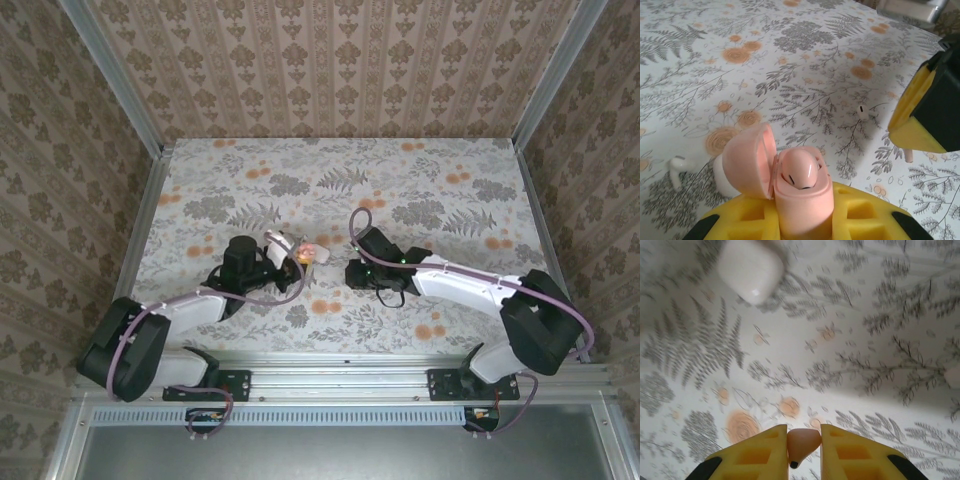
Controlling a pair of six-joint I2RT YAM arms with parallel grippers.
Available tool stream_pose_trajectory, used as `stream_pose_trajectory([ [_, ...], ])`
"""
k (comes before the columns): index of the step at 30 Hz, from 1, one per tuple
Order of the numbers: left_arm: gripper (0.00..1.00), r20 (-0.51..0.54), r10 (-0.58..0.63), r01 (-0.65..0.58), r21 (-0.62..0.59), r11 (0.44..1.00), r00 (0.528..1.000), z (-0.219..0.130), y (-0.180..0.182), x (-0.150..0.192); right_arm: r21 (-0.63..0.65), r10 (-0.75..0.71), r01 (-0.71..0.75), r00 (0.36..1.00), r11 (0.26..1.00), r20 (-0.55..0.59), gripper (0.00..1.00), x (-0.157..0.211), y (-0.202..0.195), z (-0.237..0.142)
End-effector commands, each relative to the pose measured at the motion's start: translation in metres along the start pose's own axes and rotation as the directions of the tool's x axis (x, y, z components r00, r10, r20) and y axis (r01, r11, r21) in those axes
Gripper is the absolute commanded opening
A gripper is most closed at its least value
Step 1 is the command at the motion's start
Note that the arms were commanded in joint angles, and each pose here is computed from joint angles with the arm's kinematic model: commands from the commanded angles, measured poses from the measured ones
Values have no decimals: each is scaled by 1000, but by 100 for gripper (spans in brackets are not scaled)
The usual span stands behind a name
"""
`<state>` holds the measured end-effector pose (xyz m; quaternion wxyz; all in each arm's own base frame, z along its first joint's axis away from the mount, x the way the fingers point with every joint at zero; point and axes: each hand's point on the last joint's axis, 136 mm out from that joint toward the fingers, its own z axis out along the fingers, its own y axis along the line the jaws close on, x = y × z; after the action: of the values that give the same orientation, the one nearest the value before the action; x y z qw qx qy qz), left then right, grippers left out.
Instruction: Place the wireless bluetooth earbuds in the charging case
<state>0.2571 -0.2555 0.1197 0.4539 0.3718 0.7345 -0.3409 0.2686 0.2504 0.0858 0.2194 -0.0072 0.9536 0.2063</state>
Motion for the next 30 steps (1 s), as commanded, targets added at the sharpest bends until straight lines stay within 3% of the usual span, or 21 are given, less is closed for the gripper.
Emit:
stream_pose_trajectory([
  [1,11,61,63,-67,63,996,996,8,-10,-25,-63,18,-10,992,998,126,20,-24,11,-13],
  [11,10,76,99,-109,132,985,992,25,-19,-34,-196,35,26,953,980,299,21,-63,42,-53],
  [30,10,116,102,-121,178,976,988,34,-25,-47,-211,20,62,931,975,365,21,-94,65,-54],
])
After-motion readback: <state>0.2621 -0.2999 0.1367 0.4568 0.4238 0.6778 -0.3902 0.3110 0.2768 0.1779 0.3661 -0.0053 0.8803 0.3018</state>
